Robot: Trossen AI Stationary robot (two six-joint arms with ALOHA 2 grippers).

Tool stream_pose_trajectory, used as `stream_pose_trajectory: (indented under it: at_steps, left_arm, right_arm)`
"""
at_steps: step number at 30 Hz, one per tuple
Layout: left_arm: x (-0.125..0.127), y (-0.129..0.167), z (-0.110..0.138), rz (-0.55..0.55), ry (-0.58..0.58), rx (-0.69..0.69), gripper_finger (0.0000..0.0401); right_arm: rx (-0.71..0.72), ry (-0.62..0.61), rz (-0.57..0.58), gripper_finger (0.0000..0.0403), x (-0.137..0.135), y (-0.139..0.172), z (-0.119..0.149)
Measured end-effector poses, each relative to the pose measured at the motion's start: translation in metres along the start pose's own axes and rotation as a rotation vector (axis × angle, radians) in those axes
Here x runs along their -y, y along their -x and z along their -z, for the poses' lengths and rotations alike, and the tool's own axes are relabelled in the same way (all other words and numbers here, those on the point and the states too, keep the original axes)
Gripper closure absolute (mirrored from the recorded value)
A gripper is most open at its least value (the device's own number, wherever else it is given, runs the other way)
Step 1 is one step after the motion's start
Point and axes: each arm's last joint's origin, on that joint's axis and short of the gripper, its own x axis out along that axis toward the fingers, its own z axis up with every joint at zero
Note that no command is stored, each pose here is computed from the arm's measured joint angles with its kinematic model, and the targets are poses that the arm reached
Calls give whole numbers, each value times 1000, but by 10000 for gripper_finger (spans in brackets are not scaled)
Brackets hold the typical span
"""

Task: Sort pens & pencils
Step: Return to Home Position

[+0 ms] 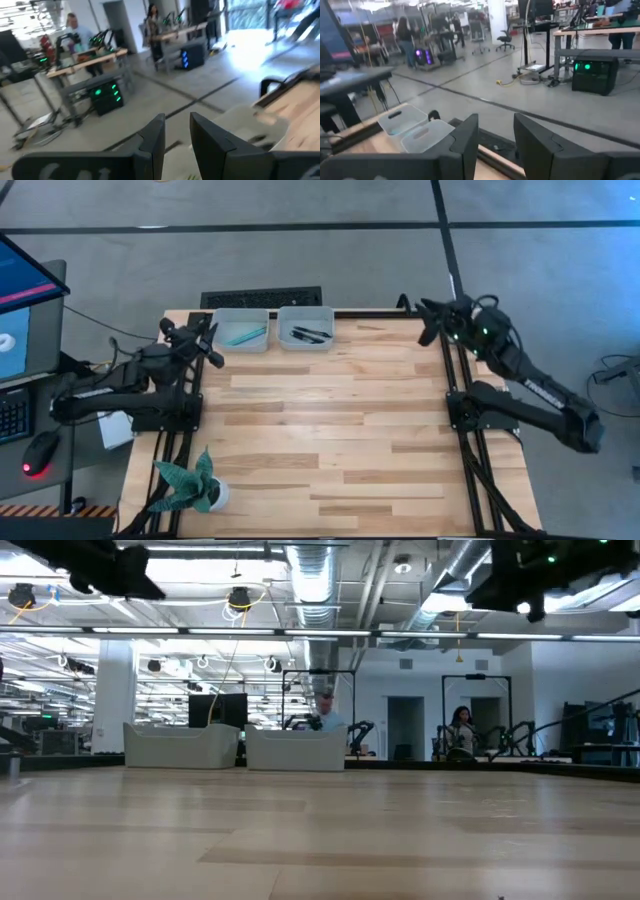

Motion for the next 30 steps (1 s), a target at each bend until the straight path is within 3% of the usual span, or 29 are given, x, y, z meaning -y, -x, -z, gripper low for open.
stream_pose_trajectory:
  at_steps: [7,23,30]
  left_arm:
    - [-4,2,10,-42,37,-71,319]
    - [-44,39,25,-34,228,34,319]
    - [-28,27,33,32,311,57,319]
  right_arm:
    - [60,-74,-9,257,4,30,32]
    - [179,-165,-30,257,9,62,75]
    - [151,-165,-29,262,9,58,82]
